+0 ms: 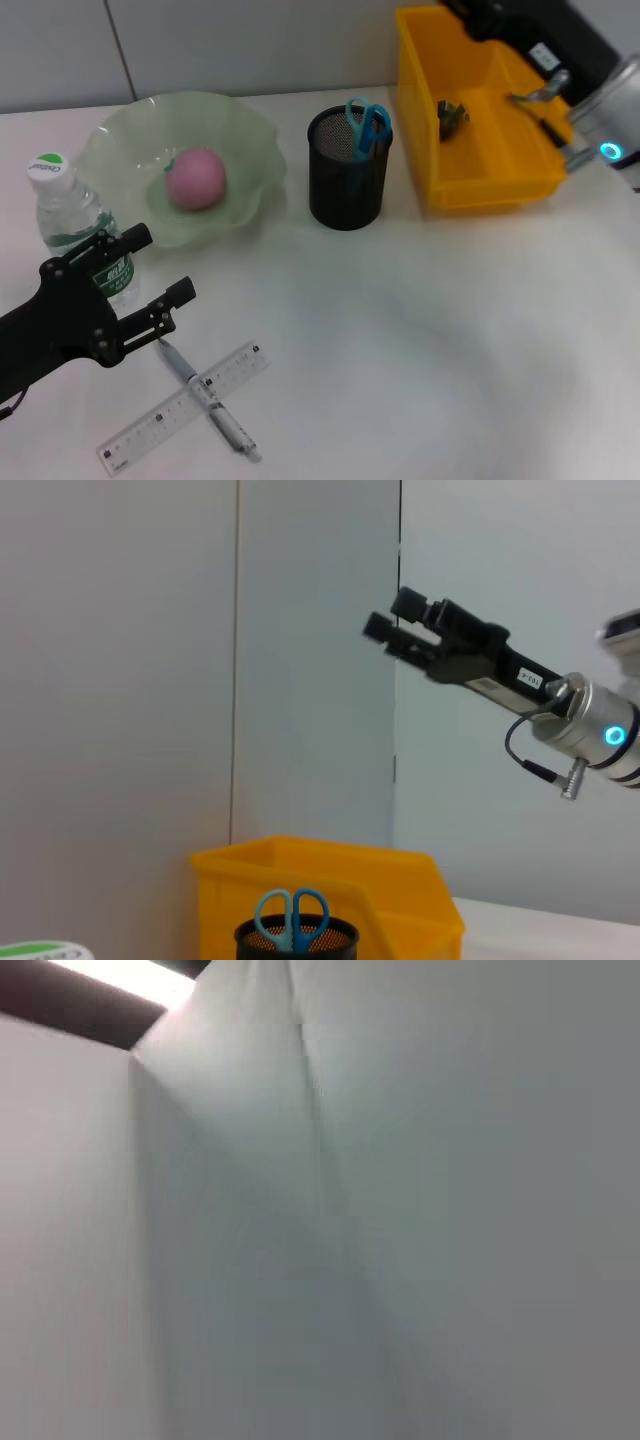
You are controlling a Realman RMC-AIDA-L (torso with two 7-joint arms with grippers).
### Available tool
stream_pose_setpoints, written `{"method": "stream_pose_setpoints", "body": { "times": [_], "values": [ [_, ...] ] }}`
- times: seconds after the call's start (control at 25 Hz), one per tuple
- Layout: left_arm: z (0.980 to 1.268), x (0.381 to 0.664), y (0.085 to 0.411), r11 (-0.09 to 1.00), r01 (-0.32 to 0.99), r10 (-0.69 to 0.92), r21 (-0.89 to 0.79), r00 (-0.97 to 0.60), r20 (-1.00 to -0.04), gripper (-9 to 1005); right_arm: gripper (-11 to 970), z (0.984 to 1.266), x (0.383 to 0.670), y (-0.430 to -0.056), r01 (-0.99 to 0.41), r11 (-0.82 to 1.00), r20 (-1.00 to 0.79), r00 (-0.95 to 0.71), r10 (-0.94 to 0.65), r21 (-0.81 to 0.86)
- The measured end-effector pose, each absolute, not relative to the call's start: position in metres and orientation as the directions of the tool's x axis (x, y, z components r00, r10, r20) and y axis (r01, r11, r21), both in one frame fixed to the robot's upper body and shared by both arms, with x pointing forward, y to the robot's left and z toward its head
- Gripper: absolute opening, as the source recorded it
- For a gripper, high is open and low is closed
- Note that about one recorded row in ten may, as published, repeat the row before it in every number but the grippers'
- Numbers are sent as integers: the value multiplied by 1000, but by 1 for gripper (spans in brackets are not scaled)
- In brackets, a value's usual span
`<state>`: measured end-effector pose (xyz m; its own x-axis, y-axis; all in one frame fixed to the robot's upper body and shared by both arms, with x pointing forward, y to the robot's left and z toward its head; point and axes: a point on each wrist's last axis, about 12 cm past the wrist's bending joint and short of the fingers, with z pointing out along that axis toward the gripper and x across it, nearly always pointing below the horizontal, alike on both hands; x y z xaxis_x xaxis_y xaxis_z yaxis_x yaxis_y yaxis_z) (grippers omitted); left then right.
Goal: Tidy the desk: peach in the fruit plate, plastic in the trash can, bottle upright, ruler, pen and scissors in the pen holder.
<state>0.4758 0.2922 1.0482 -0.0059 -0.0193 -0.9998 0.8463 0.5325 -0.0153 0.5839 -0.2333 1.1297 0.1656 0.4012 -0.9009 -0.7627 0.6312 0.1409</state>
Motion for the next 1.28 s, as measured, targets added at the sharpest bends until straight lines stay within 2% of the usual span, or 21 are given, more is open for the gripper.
{"method": "stream_pose_setpoints", "body": {
  "times": [0.2, 0.28, 0.4, 0.72, 0.88, 0.96, 1.08, 1.28],
  "values": [
    [1050, 476, 294, 530, 848, -19, -12, -2, -1000, 765, 774, 1132, 578, -211, -859, 403, -878, -104, 467, 316],
    [1052, 477, 296, 528, 849, -20, -14, -5, -1000, 764, 775, 1130, 574, -201, -874, 319, -872, -201, 446, 365],
    [1054, 478, 296, 522, 853, -19, -11, -2, -1000, 764, 779, 1123, 564, -196, -892, 256, -889, -264, 374, 373],
    [1064, 485, 299, 481, 875, -1, -46, -52, -999, 763, 782, 1096, 547, -229, -902, 235, -931, -364, 32, 361],
    [1074, 492, 299, 435, 897, 37, -83, -110, -993, 762, 782, 1086, 543, -243, -915, 233, -917, -369, -154, 329],
    [1086, 499, 295, 382, 913, 99, -140, -191, -977, 762, 782, 1083, 543, -250, -920, 242, -904, -362, -226, 308],
    [1104, 511, 285, 343, 916, 220, -210, -295, -930, 762, 782, 1083, 544, -259, -923, 263, -895, -351, -274, 282],
    [1128, 526, 263, 356, 879, 344, -318, -440, -830, 761, 783, 1087, 547, -266, -920, 282, -881, -356, -312, 272]
  ]
}}
